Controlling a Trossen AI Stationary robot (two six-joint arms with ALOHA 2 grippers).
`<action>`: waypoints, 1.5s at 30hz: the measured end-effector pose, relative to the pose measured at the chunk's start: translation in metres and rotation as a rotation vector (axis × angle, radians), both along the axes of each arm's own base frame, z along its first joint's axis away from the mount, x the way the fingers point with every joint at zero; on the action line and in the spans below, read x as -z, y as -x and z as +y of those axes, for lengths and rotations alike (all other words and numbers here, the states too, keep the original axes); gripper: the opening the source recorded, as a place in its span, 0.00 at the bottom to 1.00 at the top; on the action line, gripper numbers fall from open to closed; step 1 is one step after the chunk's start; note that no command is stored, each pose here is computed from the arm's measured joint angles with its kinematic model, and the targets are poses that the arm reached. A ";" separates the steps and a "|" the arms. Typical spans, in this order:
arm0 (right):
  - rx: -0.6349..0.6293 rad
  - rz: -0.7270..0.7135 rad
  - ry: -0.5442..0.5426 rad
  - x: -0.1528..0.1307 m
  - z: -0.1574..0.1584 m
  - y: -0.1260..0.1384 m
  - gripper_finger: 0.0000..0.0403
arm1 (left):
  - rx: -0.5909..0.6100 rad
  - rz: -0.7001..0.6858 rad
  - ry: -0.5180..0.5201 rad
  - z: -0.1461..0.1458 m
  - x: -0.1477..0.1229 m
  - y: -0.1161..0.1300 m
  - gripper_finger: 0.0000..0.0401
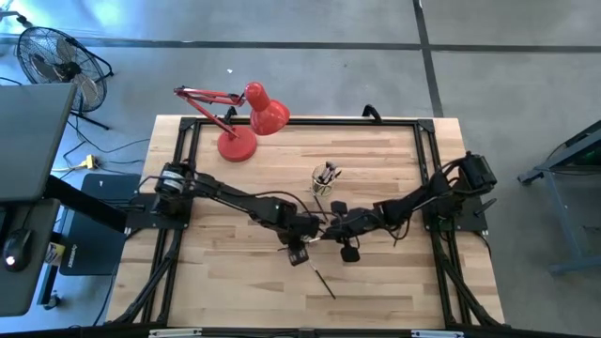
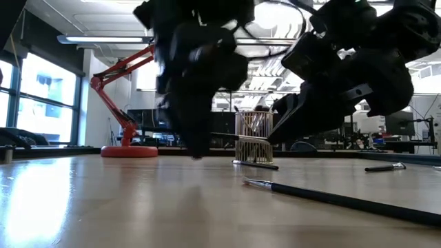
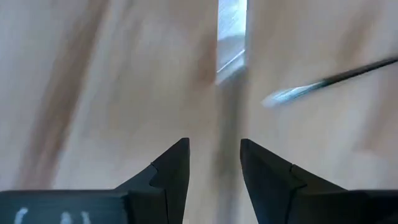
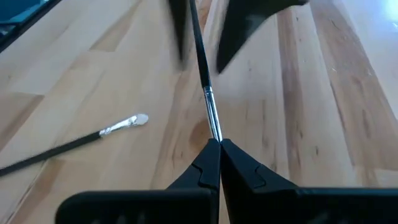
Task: Put items in baskets/containers
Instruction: Put the black eyeshadow brush into the yellow container
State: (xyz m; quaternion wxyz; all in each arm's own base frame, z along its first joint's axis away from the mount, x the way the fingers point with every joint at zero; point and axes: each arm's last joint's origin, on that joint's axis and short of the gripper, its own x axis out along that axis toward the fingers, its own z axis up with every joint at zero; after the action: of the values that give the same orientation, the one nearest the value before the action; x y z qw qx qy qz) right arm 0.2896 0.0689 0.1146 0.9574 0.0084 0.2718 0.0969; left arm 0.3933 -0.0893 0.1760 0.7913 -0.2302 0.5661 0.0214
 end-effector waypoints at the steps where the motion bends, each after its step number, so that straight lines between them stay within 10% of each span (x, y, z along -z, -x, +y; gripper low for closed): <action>1: -0.001 -0.002 -0.001 0.000 0.000 0.000 0.00 | 0.005 -0.023 0.017 -0.003 0.000 -0.006 0.35; 15: -0.012 0.018 -0.010 0.001 -0.001 0.000 0.00 | 0.014 0.047 0.070 -0.006 0.010 -0.009 0.03; 31: 0.119 0.190 -0.047 -0.016 -0.013 0.019 0.25 | -0.159 -0.001 0.047 -0.021 0.028 0.002 0.01; 38: 0.284 0.227 -0.148 -0.038 -0.019 0.035 0.31 | -0.366 -0.249 0.064 -0.031 0.038 0.024 0.01; 45: 0.477 0.138 -0.478 -0.043 -0.020 0.023 0.31 | -0.647 -0.624 0.145 -0.025 0.037 0.040 0.01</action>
State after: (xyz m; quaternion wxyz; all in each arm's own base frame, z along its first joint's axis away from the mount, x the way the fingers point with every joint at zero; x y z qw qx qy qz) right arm 0.2668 0.0492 0.1580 0.9035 0.3024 0.2957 -0.0696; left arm 0.3531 -0.1143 0.1388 0.8585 -0.4454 0.1996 0.1574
